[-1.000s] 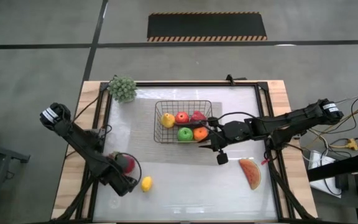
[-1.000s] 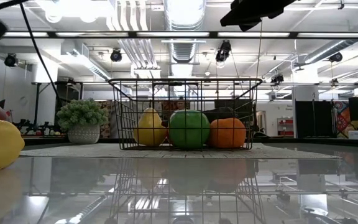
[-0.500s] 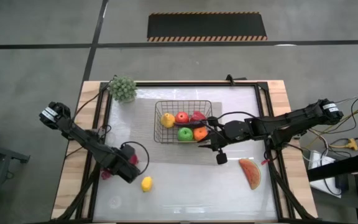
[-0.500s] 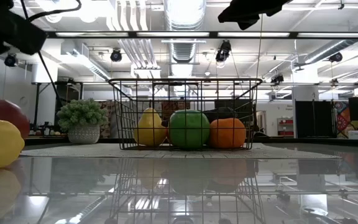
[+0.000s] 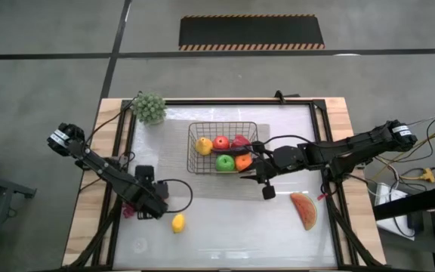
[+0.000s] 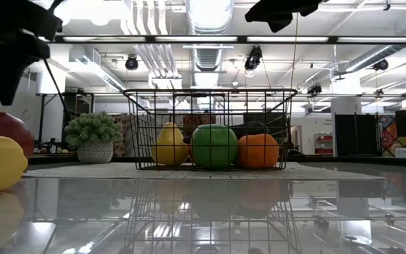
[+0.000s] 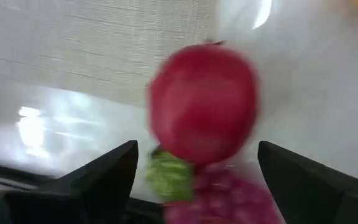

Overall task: Build produce basket
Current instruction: Put the pomegranate into the wire basket

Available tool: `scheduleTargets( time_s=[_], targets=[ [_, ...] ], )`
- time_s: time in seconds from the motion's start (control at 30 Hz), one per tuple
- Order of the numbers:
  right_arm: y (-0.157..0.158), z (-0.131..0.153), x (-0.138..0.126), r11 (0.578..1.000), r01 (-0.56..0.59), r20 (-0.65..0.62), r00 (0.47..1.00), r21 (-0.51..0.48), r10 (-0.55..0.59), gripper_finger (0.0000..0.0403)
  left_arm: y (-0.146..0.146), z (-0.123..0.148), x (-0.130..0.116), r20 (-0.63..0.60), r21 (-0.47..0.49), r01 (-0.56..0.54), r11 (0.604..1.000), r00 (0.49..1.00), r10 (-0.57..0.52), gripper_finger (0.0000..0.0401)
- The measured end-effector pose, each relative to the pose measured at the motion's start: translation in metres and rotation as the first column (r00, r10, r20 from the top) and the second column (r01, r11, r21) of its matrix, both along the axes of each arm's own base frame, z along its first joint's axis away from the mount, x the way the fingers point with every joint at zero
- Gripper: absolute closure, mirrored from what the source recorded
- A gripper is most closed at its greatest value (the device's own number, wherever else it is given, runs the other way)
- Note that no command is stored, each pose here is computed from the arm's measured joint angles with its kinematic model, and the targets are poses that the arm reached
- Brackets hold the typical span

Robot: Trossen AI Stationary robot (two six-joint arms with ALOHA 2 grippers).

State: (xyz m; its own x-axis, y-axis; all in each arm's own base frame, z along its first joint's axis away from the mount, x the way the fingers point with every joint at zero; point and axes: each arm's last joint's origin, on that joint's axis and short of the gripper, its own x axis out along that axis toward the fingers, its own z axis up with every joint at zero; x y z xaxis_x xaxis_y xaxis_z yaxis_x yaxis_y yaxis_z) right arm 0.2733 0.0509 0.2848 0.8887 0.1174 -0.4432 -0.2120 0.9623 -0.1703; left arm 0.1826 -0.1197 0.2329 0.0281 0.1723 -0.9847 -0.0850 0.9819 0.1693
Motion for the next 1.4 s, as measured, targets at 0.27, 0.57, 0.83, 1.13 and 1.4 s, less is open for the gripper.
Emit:
scheduleTargets(
  time_s=[0.27, 0.57, 0.83, 1.13, 1.4],
  targets=[
    [0.0, 0.0, 0.0, 0.998, 0.027, -0.006, 1.0, 0.054, -0.027, 0.0342, 0.0, -0.002, 0.003, 0.012, 0.014, 0.108, 0.994, 0.994, -0.108, 0.0088],
    [0.0, 0.0, 0.001, 0.998, 0.027, -0.006, 1.0, 0.052, -0.027, 0.0342, -0.002, -0.012, 0.008, 0.07, -0.042, 0.077, 0.996, 0.995, -0.074, 0.0088],
    [0.0, -0.001, 0.001, 0.998, 0.027, -0.008, 1.0, 0.052, -0.027, 0.0342, 0.004, -0.029, 0.003, 0.049, -0.027, 0.044, 0.999, 0.998, -0.043, 0.0088],
    [0.0, -0.001, 0.0, 0.998, 0.027, -0.01, 1.0, 0.051, -0.027, 0.0342, 0.006, -0.035, 0.001, 0.041, -0.025, 0.017, 1.0, 0.999, -0.016, 0.0119],
    [0.0, -0.003, 0.0, 0.998, 0.028, -0.02, 0.999, 0.05, -0.027, 0.0342, 0.005, -0.032, 0.002, 0.049, -0.03, 0.012, 0.999, 0.999, -0.011, 0.0151]
  ],
)
